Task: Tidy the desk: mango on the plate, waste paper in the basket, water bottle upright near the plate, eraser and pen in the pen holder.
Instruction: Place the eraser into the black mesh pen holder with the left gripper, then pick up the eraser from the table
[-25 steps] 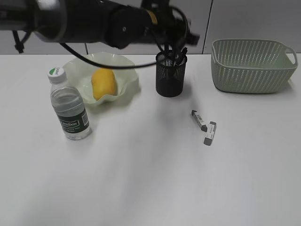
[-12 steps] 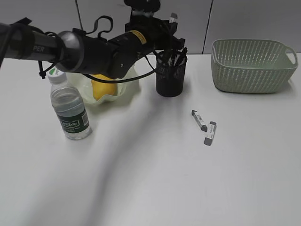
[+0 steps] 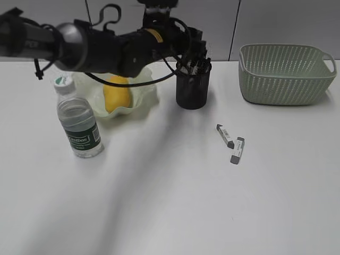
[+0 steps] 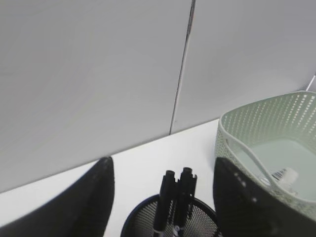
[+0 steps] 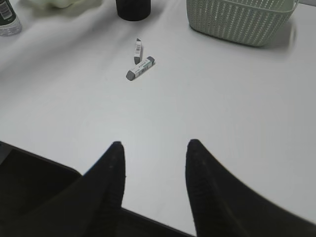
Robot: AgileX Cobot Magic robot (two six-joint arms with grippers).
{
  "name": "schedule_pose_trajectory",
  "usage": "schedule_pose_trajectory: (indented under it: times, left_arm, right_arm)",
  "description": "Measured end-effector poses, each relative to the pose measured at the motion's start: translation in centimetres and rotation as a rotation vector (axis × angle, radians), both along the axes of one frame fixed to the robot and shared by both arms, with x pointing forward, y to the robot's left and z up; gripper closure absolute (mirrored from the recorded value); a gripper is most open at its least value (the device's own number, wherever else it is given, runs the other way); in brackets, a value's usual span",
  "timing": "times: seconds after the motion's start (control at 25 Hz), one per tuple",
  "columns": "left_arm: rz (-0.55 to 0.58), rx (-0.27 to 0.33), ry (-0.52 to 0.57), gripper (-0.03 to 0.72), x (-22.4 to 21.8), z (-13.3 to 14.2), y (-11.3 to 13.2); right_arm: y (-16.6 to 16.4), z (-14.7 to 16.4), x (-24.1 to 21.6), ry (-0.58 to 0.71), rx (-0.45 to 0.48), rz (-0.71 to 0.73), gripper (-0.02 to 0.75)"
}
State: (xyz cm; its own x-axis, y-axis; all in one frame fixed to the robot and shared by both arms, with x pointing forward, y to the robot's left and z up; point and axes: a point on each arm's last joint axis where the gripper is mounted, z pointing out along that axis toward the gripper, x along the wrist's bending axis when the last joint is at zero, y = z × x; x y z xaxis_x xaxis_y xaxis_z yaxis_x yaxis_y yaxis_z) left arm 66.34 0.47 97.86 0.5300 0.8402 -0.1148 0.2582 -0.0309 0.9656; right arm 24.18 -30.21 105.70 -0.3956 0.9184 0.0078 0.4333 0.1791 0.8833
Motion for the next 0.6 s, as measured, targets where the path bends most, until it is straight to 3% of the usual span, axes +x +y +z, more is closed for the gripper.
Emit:
schedule_pose_trajectory:
  times: [0.12, 0.32, 0.6]
  left_arm:
    - [-0.011, 0.044, 0.096, 0.248, -1.5, 4.2, 1.0]
    - [-0.043, 0.226, 0.156, 0.410, -6.7, 11.5, 5.1]
    - [-0.007, 0.380, 0.325, 0.438, -21.9, 12.1, 17.0]
  right_arm:
    - [0.0, 0.0, 0.0, 0.000, -0.001, 0.000, 0.406]
    - [0.0, 0.0, 0.0, -0.001, -0.001, -0.001, 0.407]
    - [0.0, 0.0, 0.0, -0.003, -0.001, -0.001, 0.408]
